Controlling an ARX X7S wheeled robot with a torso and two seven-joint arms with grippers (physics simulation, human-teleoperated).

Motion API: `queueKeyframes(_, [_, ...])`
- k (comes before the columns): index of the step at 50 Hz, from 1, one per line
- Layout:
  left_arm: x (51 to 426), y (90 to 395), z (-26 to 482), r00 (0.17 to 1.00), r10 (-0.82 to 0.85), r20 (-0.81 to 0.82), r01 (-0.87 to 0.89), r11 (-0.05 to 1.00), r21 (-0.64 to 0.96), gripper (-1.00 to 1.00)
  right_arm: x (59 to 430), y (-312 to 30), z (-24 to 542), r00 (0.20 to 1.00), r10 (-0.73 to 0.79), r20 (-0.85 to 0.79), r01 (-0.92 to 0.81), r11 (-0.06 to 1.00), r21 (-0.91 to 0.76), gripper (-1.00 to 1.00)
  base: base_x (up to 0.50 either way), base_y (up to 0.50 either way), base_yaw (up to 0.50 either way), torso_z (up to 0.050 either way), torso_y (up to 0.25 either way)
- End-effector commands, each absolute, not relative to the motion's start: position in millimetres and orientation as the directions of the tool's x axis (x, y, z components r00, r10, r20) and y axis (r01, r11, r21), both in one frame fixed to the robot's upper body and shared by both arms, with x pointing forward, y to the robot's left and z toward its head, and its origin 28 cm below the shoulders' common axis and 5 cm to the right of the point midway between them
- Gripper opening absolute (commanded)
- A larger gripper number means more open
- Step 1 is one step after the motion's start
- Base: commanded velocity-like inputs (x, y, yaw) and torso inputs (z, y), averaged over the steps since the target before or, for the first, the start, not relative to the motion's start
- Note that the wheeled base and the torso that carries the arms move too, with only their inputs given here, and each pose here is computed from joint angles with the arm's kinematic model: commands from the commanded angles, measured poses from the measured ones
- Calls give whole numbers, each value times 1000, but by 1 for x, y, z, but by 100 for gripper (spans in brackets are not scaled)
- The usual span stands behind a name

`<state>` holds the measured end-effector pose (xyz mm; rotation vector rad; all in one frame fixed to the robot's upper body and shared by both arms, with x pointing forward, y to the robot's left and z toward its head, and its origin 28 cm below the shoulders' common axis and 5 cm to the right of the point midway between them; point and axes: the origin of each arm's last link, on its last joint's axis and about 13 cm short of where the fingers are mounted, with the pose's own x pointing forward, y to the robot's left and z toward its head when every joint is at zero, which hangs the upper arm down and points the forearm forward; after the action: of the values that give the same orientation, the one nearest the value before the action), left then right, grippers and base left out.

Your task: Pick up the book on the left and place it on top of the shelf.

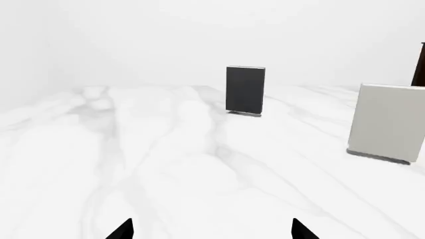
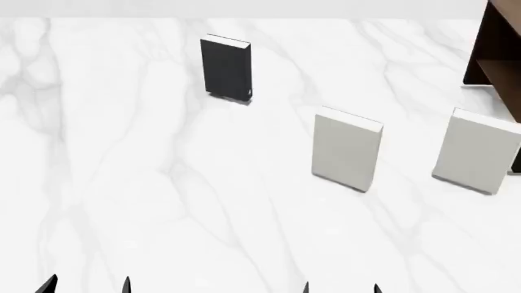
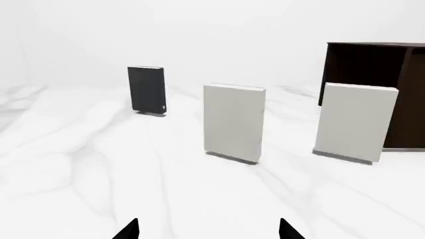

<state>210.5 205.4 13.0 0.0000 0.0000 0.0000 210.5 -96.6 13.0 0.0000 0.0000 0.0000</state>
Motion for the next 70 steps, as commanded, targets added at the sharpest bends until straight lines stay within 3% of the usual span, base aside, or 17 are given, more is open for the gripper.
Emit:
queueKeyframes(1, [211, 205, 13, 1000, 11, -3, -11, 1000, 4, 100, 211, -97, 12, 1000, -15, 5, 15, 1000, -6, 100, 0, 0, 0, 0, 0])
queueKeyframes(14, [209, 204, 15, 999, 17, 29, -18, 1000, 24, 100, 210, -97, 13, 1000, -5, 0, 5, 1000, 9, 100, 0, 0, 0, 0, 0])
queueKeyframes(26, [209, 206, 13, 999, 21, 27, -21, 1000, 17, 100, 212, -97, 14, 1000, -23, -12, 23, 999, 25, 100, 0, -500, 0, 0, 0])
queueKeyframes(37, [211, 205, 21, 999, 43, 0, -43, 999, 24, 100, 211, -97, 26, 999, -41, 10, 41, 999, 3, 100, 0, -23, 0, 0, 0])
queueKeyframes(44, [232, 207, 88, 998, 13, -57, -13, 1000, -7, 100, 227, -101, 98, 998, -32, 56, 33, 999, -17, 100, 0, 0, 0, 0, 0])
queueKeyframes(49, [246, 213, 149, 999, -9, 38, 8, 1000, 6, 100, 250, -105, 160, 999, 5, 54, -5, 1000, -8, 100, 0, 0, 0, 0, 0])
queueKeyframes(55, [259, 224, 210, 990, 7, 143, -11, 999, 32, 100, 272, -108, 220, 989, -59, 136, 61, 998, -5, 100, 0, 0, 0, 0, 0])
queueKeyframes(70, [267, 230, 229, 988, 31, 149, -42, 996, 72, 100, 284, -112, 244, 986, -84, 147, 88, 996, -20, 100, 212, 0, 0, 0, 0])
